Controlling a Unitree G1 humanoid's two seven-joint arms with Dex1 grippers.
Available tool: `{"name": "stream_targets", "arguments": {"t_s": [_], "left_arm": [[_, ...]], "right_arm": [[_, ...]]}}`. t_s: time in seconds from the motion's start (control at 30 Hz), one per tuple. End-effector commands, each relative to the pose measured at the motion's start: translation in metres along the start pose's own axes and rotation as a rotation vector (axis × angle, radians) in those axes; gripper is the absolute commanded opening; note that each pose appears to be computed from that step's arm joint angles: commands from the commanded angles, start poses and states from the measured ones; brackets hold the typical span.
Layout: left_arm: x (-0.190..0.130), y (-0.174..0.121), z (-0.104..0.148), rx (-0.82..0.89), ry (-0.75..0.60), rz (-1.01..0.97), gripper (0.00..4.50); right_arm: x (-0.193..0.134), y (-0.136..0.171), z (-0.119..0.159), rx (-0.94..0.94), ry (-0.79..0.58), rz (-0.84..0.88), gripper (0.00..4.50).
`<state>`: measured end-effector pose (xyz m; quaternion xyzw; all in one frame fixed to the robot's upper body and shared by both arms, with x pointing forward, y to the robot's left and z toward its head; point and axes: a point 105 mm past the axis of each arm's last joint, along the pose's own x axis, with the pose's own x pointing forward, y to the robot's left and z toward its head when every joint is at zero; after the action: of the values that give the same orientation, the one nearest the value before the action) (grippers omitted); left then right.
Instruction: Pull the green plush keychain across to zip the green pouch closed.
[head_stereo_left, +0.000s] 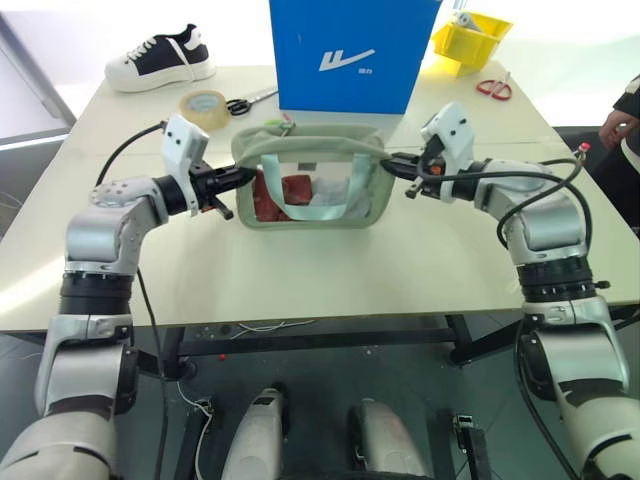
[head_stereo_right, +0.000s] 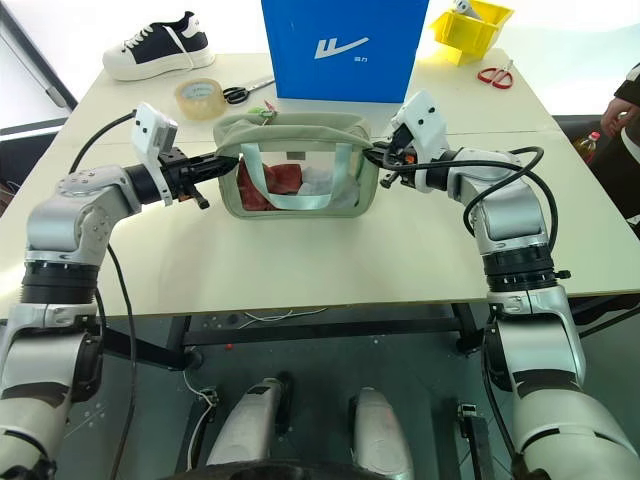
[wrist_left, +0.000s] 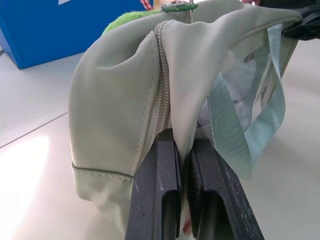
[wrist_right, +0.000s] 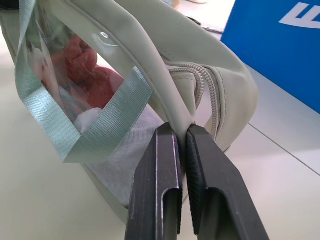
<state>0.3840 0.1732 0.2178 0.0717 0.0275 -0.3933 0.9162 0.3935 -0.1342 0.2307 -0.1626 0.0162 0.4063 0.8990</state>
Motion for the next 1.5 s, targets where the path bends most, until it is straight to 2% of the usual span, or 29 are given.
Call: {"name": "stream_targets", "arguments": {"t_s": [0.03, 0.13, 0.27, 0.37, 0.43, 0.5, 0.6, 0.77, 0.87, 1.2, 1.5], "left_arm": [[-0.010, 0.000, 0.009, 0.080, -0.005, 0.003, 0.02], [-0.013, 0.006, 0.002, 0.069, -0.002, 0.036, 0.00], [-0.016, 0.009, -0.003, 0.072, 0.000, 0.046, 0.00], [-0.019, 0.010, -0.005, 0.075, 0.000, 0.049, 0.00], [-0.019, 0.009, -0.005, 0.075, -0.004, 0.043, 0.00], [-0.019, 0.008, -0.004, 0.079, -0.006, 0.036, 0.00], [-0.017, 0.007, -0.003, 0.086, -0.006, 0.022, 0.00], [-0.015, 0.003, -0.001, 0.090, -0.008, 0.004, 0.00], [-0.014, 0.001, 0.000, 0.093, -0.011, -0.002, 0.00], [-0.015, -0.004, 0.002, 0.090, -0.015, -0.007, 0.00], [-0.015, -0.004, 0.002, 0.083, -0.018, -0.006, 0.00]], "right_arm": [[-0.011, 0.014, 0.022, -0.026, -0.047, 0.117, 0.00], [-0.013, 0.014, 0.023, -0.019, -0.030, 0.160, 1.12], [-0.015, 0.009, 0.031, -0.092, -0.018, 0.173, 3.10], [-0.018, -0.005, 0.058, -0.178, -0.051, 0.171, 3.10], [-0.009, -0.013, 0.084, -0.231, -0.112, 0.144, 3.10], [0.002, -0.016, 0.098, -0.259, -0.154, 0.128, 3.10], [0.047, 0.003, 0.117, -0.266, -0.228, 0.132, 3.10], [0.091, 0.033, 0.109, -0.360, -0.199, 0.194, 3.10], [0.104, 0.044, 0.103, -0.439, -0.174, 0.222, 3.10], [0.120, 0.061, 0.109, -0.535, -0.179, 0.241, 3.10], [0.110, 0.042, 0.123, -0.503, -0.182, 0.193, 3.10]]}}
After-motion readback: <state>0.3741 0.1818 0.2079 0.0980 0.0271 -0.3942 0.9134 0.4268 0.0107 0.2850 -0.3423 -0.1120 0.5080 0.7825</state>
